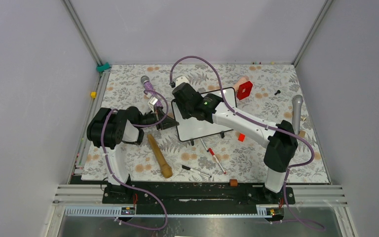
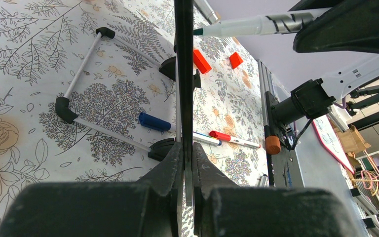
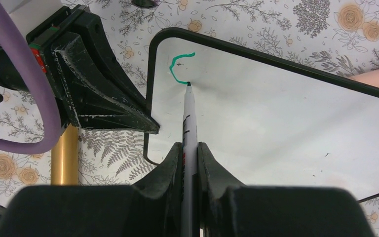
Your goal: Write a sentence on the whiteboard
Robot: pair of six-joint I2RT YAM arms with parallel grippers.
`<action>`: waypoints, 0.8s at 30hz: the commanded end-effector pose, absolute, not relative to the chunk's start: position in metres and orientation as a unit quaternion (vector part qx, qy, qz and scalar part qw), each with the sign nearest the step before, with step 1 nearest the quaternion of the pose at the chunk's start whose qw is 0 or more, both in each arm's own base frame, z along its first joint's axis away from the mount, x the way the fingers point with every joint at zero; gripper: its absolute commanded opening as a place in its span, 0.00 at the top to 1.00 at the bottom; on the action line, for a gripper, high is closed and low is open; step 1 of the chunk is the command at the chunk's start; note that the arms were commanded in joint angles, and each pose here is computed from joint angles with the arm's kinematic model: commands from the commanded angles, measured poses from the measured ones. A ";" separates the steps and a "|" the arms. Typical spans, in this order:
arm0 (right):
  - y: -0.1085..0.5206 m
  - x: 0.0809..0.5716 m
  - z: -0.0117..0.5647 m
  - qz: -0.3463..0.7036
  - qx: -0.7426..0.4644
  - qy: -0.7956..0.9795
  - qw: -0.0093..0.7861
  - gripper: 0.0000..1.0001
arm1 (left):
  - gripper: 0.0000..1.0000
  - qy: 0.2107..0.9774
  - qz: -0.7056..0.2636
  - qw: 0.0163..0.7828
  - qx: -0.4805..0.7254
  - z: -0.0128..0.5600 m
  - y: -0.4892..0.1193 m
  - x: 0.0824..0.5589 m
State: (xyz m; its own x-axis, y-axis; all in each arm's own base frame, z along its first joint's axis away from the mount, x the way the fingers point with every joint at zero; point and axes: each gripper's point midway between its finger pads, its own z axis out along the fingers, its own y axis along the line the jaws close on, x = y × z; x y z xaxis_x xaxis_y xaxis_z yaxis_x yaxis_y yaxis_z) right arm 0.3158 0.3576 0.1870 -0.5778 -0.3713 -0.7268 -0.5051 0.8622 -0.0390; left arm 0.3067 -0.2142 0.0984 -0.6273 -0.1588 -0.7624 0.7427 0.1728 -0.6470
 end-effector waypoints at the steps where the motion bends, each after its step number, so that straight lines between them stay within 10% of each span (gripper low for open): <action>1: 0.352 0.324 0.198 0.062 -0.236 0.879 0.410 1.00 | 1.00 0.646 -0.594 0.405 0.258 0.110 -0.214 0.304; 24: 0.366 0.326 0.201 0.083 -0.245 0.876 0.407 1.00 | 1.00 0.645 -0.593 0.406 0.260 0.110 -0.214 0.304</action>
State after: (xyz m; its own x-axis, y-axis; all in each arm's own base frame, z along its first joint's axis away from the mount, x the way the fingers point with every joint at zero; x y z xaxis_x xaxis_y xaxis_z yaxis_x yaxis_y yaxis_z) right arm 0.3217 0.3604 0.1927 -0.5662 -0.3627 -0.7402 -0.4913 0.8695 -0.0503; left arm 0.3066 -0.2141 0.0976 -0.6293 -0.1592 -0.7607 0.7403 0.1749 -0.6491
